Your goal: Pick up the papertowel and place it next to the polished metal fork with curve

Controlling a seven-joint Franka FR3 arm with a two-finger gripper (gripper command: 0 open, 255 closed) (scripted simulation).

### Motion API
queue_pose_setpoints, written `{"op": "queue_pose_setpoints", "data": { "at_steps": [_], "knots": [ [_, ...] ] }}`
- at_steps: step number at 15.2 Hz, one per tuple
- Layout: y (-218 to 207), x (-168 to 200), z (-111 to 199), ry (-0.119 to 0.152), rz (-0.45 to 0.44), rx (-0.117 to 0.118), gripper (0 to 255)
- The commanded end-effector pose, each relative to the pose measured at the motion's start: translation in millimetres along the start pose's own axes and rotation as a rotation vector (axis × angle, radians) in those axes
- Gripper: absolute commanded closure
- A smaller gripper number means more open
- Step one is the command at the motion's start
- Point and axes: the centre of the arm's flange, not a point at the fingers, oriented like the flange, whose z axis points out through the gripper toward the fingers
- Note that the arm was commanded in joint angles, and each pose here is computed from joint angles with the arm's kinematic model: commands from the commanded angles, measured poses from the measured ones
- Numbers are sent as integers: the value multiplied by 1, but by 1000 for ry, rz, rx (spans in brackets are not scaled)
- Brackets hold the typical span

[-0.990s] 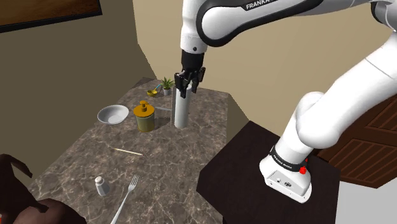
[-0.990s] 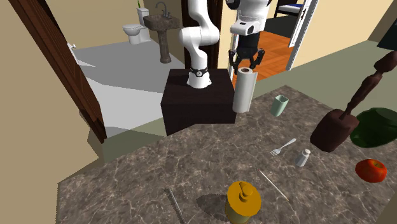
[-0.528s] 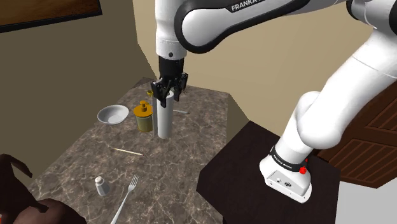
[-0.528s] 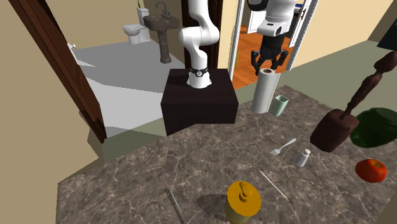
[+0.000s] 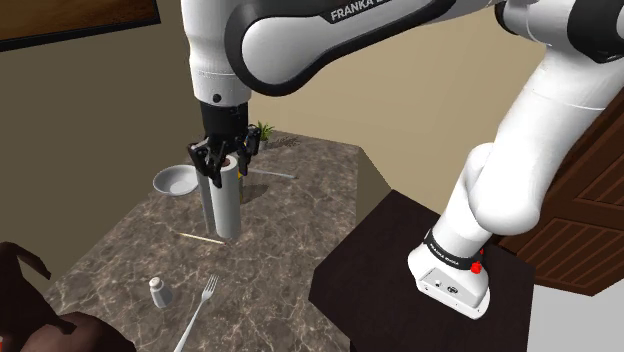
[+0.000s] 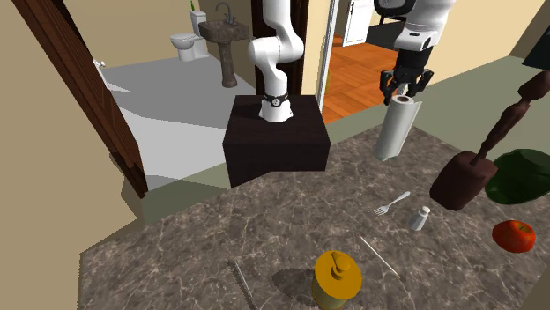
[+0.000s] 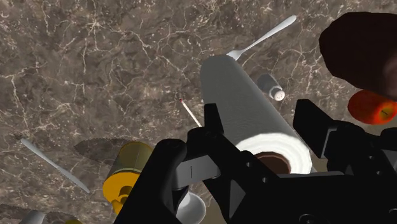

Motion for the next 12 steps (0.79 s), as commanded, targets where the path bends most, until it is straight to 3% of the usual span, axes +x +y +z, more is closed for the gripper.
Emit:
{"op": "queue_pose_setpoints", "data": {
  "at_steps": [1, 12],
  "knots": [
    [-3, -1, 9, 0, 1, 0, 255],
    [-1, -1, 67, 0, 1, 0, 255]
  ]
}}
